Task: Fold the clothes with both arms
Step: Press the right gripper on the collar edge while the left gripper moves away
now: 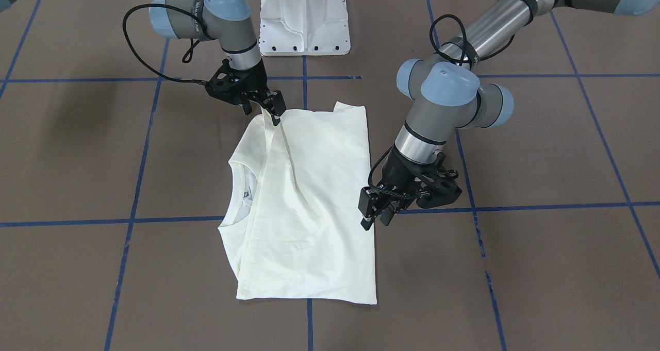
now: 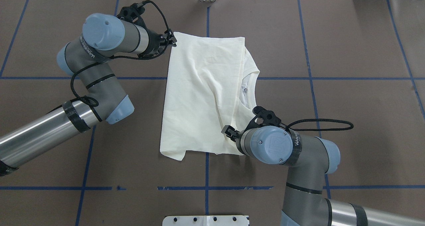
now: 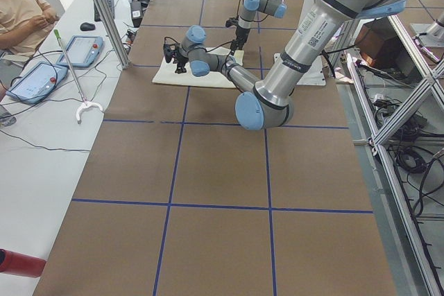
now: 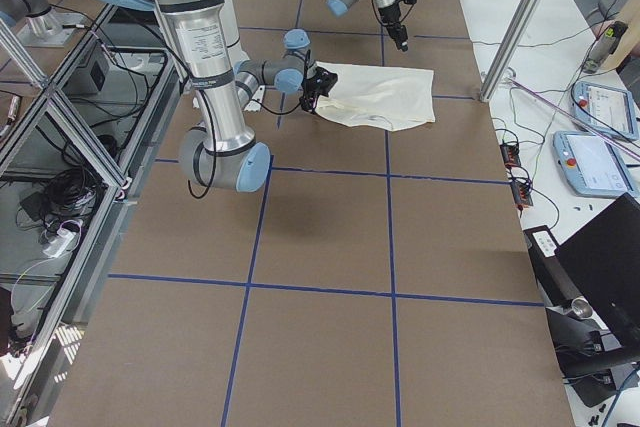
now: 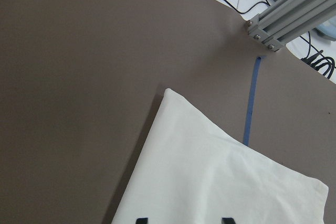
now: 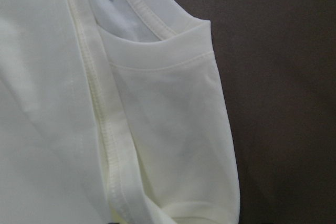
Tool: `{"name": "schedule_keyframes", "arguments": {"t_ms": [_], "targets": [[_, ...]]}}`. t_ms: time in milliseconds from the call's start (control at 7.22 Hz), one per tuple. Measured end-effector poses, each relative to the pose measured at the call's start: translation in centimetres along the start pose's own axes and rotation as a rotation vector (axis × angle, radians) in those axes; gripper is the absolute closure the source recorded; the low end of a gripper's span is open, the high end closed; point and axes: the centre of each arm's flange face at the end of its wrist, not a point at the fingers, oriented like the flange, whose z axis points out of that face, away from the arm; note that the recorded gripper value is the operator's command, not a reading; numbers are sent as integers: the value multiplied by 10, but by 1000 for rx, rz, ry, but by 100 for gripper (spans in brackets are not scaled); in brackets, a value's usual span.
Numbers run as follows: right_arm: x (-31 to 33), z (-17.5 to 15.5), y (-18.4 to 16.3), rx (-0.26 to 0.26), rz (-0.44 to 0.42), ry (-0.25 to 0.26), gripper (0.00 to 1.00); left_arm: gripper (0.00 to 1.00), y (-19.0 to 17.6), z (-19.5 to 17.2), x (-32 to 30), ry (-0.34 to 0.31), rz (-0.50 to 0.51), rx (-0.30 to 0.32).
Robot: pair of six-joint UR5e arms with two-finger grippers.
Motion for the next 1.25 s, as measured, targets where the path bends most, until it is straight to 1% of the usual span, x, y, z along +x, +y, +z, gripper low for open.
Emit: {"name": "schedule_keyframes", "arguments": {"t_ms": [139, 277, 693, 970, 1108, 1247], "targets": [[0, 2, 2, -1, 0, 3, 75, 43, 0, 0, 0, 1, 0, 0], [1, 2, 2, 0, 0, 5, 100, 43, 0, -2, 2, 4, 0, 0], [2, 0, 1, -6, -5, 5, 100, 43, 1, -5, 5, 13, 1, 0], [0, -8, -2, -10, -4, -6, 100, 43, 3, -5, 6, 15, 2, -3], [0, -19, -4, -14, -2, -20, 100, 44, 13, -6, 10, 23, 2, -16], [3, -32, -6, -21, -1, -37, 100, 44, 36, -10, 13, 35, -19, -45]]}}
